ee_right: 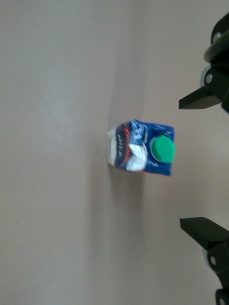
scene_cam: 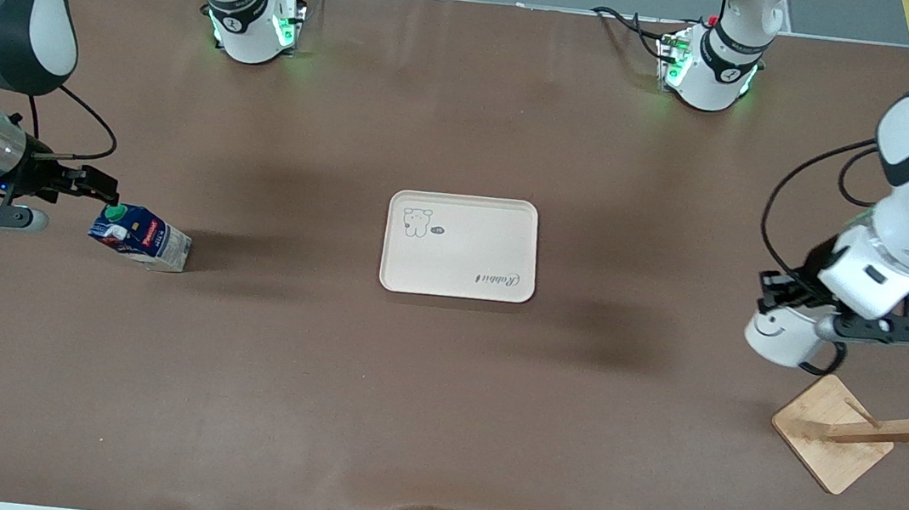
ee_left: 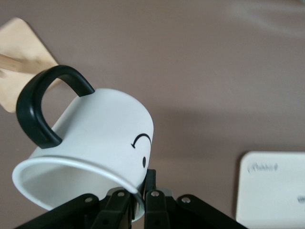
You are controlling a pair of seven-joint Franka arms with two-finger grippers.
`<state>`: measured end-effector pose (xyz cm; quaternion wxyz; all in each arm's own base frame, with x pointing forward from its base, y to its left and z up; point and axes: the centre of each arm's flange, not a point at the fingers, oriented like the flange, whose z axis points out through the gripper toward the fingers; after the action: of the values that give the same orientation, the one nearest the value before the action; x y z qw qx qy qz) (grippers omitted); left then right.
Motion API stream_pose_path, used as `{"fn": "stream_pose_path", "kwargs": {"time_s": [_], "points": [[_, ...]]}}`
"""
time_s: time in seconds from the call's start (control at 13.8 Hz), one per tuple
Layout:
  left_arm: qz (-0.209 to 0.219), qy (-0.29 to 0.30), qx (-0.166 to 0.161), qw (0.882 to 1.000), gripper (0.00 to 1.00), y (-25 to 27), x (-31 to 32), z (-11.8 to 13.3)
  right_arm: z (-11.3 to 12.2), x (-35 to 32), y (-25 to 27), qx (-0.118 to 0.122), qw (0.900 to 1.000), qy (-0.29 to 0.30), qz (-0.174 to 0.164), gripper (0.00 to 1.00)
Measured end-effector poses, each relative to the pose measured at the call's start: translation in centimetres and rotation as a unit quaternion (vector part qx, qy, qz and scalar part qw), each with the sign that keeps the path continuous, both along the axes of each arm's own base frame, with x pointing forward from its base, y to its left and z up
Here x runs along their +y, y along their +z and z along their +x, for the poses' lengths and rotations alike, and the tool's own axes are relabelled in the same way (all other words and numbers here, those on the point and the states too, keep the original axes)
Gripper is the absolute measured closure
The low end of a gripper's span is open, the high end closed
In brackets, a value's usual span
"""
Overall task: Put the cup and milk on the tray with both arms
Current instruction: 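Carry the mug toward the tray while the right gripper lifts the milk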
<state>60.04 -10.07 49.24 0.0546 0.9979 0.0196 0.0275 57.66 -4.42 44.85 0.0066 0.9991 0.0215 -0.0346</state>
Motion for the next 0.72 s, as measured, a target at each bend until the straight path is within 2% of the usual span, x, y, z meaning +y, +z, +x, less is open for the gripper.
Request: {"fn": "stream_pose_path", "kwargs": {"time_s": [0.22, 0.72], "points": [[-0.007, 0.01, 0.033, 0.999, 0.91, -1.7, -6.6, -1.1, -0.2, -1.6, -2.6, -0.013, 1.0, 0.004, -0.003, 0.0], [-0.004, 0.067, 0.142, 0.988, 0.91, -12.0, -24.4, -5.0, -0.5, -1.6, -5.1, -0.002, 1.0, 0.008, -0.001, 0.0]]}}
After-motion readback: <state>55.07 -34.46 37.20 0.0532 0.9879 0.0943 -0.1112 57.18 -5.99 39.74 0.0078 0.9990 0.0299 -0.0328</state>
